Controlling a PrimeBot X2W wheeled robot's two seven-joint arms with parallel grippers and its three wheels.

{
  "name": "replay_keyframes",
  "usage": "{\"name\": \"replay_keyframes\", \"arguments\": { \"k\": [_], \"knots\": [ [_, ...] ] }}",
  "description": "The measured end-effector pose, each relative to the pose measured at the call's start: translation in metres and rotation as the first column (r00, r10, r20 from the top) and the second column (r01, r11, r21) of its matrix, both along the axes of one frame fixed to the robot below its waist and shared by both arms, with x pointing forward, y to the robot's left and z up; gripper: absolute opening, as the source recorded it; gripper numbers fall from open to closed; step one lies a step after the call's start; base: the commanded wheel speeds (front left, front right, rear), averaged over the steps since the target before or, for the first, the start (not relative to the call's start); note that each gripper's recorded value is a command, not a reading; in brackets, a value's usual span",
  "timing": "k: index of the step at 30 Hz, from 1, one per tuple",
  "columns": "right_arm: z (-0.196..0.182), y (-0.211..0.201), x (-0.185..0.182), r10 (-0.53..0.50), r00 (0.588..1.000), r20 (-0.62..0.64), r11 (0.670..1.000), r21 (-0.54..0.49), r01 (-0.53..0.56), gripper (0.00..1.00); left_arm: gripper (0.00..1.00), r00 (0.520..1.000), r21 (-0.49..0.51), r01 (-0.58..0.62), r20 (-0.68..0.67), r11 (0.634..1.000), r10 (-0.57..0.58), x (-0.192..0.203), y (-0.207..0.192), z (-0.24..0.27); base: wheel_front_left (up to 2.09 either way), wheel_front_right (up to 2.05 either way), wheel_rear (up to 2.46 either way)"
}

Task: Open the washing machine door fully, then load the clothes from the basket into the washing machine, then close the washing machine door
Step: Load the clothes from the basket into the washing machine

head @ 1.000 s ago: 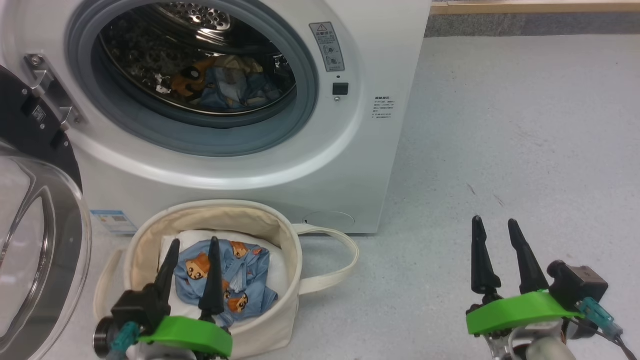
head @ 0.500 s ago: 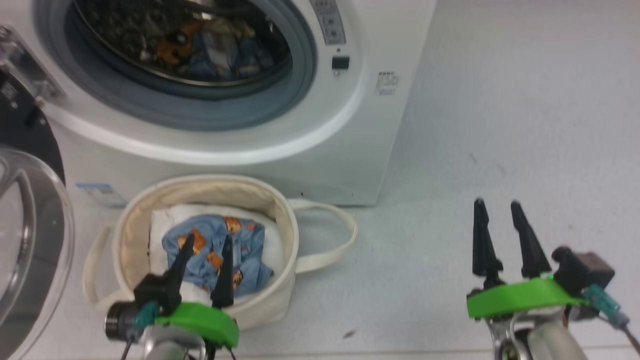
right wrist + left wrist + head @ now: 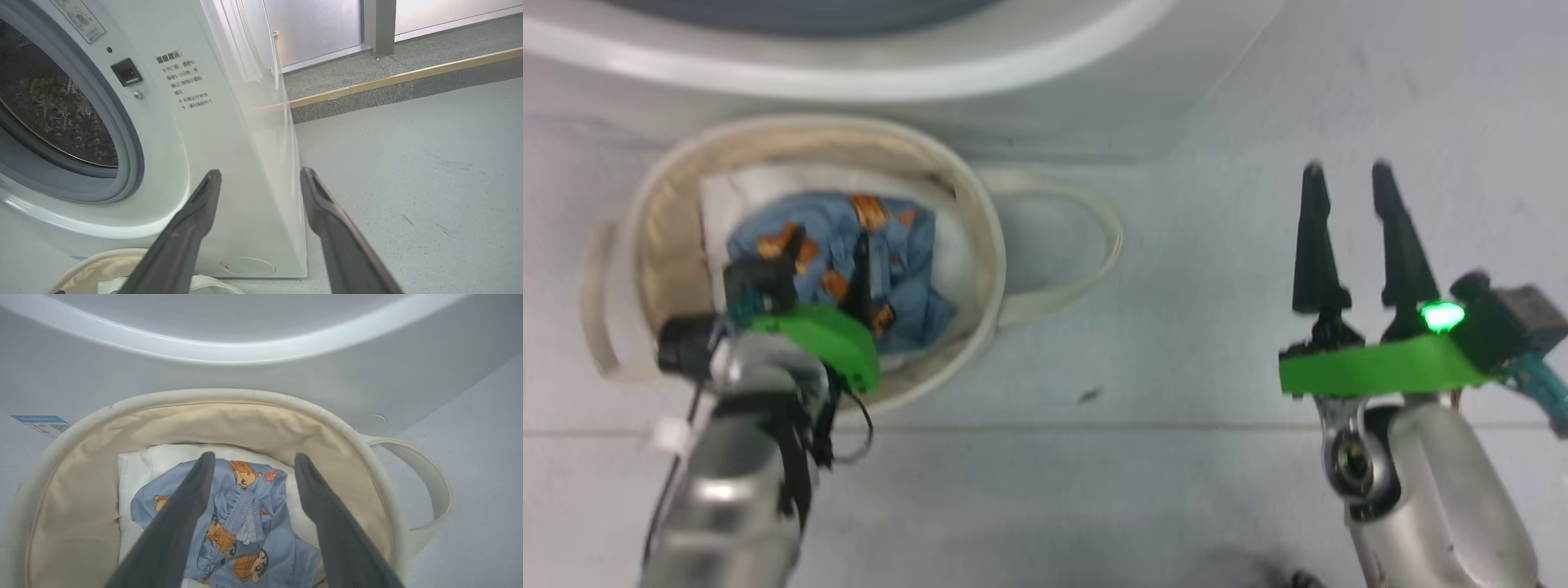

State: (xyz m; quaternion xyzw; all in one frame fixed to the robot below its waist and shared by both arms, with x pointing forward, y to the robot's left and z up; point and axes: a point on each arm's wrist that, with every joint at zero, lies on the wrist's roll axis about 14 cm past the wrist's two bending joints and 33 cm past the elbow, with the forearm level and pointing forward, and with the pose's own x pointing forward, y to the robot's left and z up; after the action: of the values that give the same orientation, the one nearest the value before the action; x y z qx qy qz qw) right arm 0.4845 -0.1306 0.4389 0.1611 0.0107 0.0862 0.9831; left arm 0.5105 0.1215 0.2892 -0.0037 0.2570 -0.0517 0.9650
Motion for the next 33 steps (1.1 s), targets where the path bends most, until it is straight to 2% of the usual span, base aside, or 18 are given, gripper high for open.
{"name": "replay_keyframes", "arguments": {
  "k": [3, 8, 12, 23, 27, 32, 33],
  "knots": [
    [-0.025, 0.0, 0.014, 0.001, 0.999, -0.035, 1.0, -0.008, -0.001, 1.0, 1.0, 0.997, 0.037, 0.02, -0.079, 0.999, -0.017, 0.009, 0.003, -0.036, 0.0, 0.0, 0.0],
    [-0.071, -0.003, 0.019, -0.002, 0.993, -0.122, 1.0, -0.016, 0.0, 1.0, 1.0, 0.971, 0.101, 0.045, -0.239, 0.994, -0.02, -0.001, 0.013, -0.096, 0.0, 0.0, 0.0],
    [-0.091, -0.008, 0.019, -0.013, 0.987, -0.161, 1.0, -0.027, 0.009, 1.0, 1.0, 0.955, 0.118, 0.058, -0.295, 0.991, -0.021, 0.0, 0.016, -0.121, 0.0, 0.0, 0.0],
    [-0.118, -0.024, 0.02, -0.047, 0.977, -0.207, 0.998, -0.052, 0.037, 1.0, 1.0, 0.915, 0.096, 0.149, -0.39, 0.984, -0.101, 0.011, -0.009, -0.165, 0.0, 0.0, 0.0],
    [-0.125, -0.028, 0.018, -0.056, 0.973, -0.223, 0.998, -0.053, 0.045, 1.0, 1.0, 0.895, 0.132, 0.154, -0.438, 0.979, -0.082, 0.01, -0.007, -0.177, 0.0, 0.0, 0.0],
    [-0.128, -0.029, 0.016, -0.058, 0.971, -0.23, 0.997, -0.058, 0.045, 1.0, 1.0, 0.876, 0.253, 0.139, -0.483, 0.957, 0.0, 0.011, 0.011, -0.185, 0.0, 0.0, 0.0],
    [-0.128, -0.029, 0.016, -0.058, 0.971, -0.23, 0.997, -0.058, 0.045, 1.0, 1.0, 0.876, 0.253, 0.139, -0.483, 0.957, 0.0, 0.011, 0.011, -0.185, 0.0, 0.0, 0.0]
  ]
}}
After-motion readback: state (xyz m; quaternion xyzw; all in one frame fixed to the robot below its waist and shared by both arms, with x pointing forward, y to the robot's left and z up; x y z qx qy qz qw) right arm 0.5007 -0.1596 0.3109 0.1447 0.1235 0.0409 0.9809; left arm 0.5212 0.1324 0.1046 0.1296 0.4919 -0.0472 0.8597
